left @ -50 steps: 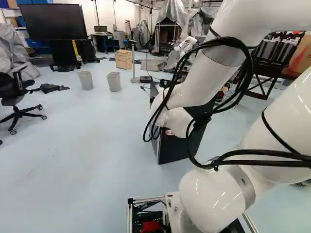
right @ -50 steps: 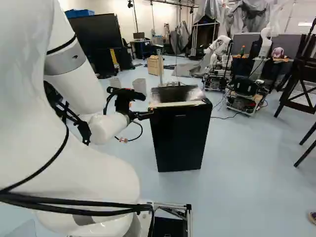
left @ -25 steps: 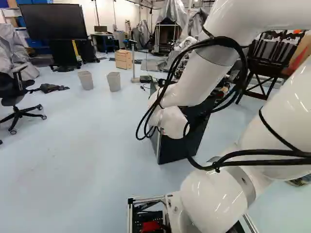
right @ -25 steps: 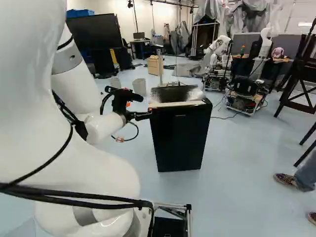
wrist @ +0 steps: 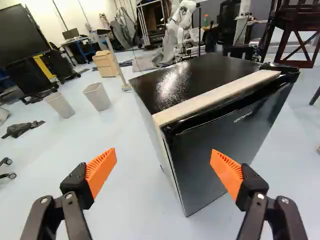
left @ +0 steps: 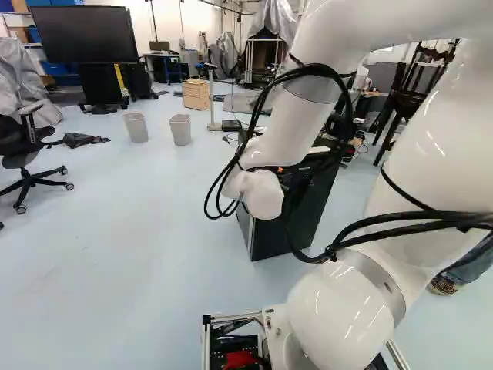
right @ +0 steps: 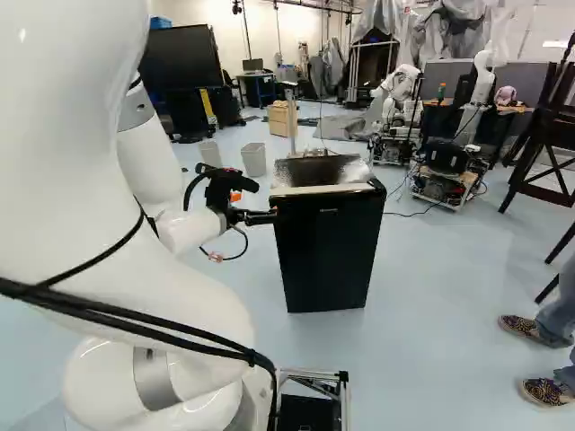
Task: Grab a drink from the fridge
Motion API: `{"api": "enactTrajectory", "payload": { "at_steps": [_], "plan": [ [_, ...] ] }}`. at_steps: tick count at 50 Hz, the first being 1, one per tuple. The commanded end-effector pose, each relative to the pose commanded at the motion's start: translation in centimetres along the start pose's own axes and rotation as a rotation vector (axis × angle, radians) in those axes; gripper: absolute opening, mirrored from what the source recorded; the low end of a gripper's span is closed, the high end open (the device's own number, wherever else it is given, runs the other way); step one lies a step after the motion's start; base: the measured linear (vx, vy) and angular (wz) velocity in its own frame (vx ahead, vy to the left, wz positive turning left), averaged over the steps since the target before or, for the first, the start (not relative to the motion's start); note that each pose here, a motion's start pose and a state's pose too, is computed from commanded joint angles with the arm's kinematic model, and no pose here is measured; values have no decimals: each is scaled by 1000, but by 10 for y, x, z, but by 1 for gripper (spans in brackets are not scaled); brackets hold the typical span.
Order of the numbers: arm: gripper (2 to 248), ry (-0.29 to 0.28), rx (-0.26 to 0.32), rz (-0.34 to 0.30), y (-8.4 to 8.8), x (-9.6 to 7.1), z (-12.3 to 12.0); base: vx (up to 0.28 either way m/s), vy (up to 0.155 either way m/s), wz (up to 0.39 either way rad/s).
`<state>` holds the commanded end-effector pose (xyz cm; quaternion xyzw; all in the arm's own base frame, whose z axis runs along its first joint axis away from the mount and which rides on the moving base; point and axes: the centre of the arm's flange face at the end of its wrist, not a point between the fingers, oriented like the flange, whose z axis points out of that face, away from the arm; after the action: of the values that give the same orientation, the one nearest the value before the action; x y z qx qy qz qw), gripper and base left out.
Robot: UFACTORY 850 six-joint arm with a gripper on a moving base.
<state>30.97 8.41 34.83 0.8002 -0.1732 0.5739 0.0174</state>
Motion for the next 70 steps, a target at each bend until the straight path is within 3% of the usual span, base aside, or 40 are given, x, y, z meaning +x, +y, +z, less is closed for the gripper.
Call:
{"api": "enactTrajectory", "payload": {
  "at_steps": [18, 48, 70],
  "plan": [
    [247, -18, -65, 4, -9, -14, 12, 0, 0, 0],
    [247, 61, -122, 39, -32, -13, 18, 0, 0, 0],
    [247, 47, -198, 32, -47, -34, 38, 0, 0, 0]
  ]
}}
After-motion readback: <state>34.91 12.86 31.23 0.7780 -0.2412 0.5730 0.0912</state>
